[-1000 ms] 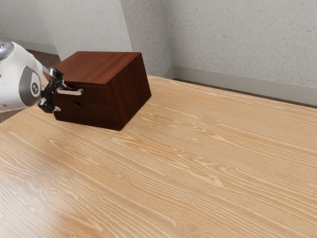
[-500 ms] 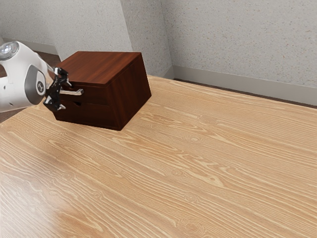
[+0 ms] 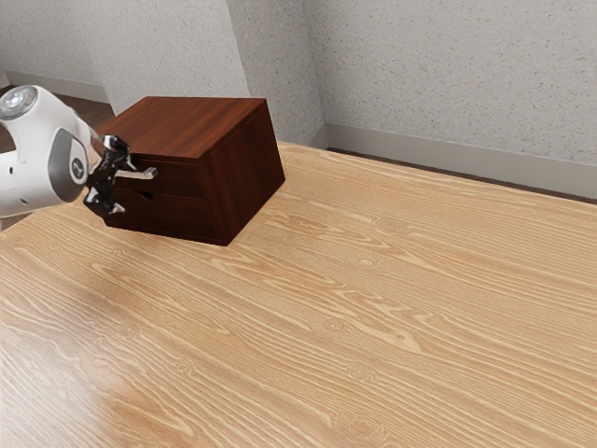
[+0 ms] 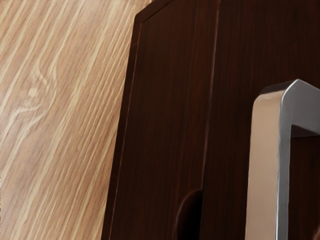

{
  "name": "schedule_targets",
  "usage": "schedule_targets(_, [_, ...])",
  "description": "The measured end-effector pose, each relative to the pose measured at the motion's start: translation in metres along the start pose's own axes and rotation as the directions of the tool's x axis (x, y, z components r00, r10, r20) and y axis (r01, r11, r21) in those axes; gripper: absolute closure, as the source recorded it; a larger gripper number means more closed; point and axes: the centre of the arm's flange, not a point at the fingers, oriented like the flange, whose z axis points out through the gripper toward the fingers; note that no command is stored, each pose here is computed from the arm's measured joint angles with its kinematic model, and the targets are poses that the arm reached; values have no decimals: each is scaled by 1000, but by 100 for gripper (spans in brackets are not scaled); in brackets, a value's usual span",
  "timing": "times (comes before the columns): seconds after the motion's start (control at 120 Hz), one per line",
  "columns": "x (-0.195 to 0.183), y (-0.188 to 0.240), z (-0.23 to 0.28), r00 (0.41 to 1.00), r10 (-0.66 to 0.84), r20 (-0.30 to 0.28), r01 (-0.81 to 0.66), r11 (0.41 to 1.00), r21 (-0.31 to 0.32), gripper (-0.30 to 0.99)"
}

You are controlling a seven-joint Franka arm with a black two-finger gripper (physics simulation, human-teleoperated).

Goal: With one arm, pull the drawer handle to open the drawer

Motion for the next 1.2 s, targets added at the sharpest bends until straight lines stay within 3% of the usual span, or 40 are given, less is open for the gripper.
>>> schedule_targets(0.192, [4,-2,1,1000,-5,-1,5,1000,6,5])
schedule_targets(0.325, [5,-2,1,1000,-5,-1,5,1000,6,14])
schedule_targets(0.642, [5,0,-6,1000,-8,0,8,1000,1,57])
schedule_targets(0.767, [5,1,-10,1000,-9,3,9,1000,2,68])
schedule_targets(1.2, [7,-14,-31,1000,-25,18,24,999,37,77])
